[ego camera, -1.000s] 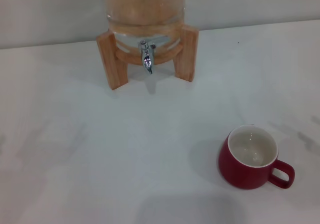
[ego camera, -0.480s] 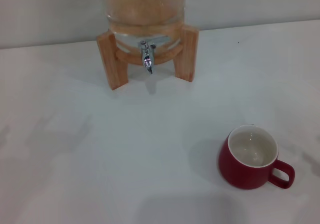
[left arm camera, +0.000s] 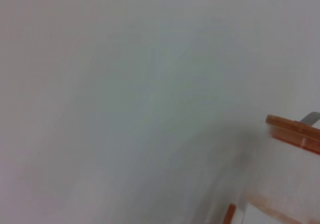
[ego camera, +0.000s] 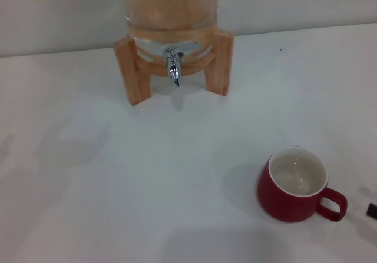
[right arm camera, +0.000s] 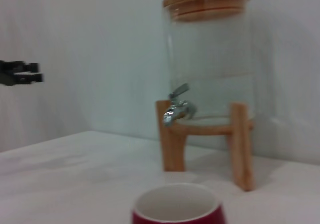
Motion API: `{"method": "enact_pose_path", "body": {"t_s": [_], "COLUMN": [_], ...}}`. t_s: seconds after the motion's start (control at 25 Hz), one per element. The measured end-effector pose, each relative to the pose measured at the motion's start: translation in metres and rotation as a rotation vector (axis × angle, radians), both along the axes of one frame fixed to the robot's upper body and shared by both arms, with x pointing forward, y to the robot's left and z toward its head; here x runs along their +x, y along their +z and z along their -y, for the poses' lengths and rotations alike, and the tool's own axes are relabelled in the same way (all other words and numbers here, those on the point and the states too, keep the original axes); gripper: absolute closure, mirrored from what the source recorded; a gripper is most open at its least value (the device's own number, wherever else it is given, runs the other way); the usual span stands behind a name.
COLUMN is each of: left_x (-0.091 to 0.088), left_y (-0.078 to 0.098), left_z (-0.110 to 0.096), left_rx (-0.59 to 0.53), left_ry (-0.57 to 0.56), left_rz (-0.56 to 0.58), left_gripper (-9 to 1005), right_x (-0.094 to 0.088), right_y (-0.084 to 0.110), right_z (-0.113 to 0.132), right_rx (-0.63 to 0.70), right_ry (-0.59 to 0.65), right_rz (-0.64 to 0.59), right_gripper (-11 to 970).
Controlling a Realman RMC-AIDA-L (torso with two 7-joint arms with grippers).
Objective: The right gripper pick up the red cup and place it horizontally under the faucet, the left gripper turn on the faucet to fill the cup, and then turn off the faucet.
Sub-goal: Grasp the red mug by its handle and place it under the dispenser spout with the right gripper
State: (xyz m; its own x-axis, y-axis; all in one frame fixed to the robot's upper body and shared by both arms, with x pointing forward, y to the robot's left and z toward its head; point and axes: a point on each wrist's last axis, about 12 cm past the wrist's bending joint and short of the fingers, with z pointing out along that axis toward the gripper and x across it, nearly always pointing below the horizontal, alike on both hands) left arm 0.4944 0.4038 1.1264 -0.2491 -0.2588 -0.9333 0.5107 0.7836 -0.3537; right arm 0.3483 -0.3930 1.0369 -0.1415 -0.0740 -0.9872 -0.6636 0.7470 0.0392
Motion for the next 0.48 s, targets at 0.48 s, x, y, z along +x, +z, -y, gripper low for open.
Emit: {"method": "enact_pose_path", "body": {"t_s": [0.48], "left_x": [0.004], "left_y": [0.004], "left_z": [0.000], "left_rx": [0.006], "left_ry": [-0.003], "left_rz": [0.013], "left_gripper": [196], "right_x": [0.001], "right_y": [-0.014], "right_z": [-0.025], "right_rx": [-0.017], "right_ry": [0.093], "right_rz": [0.044], "right_gripper": [346]}}
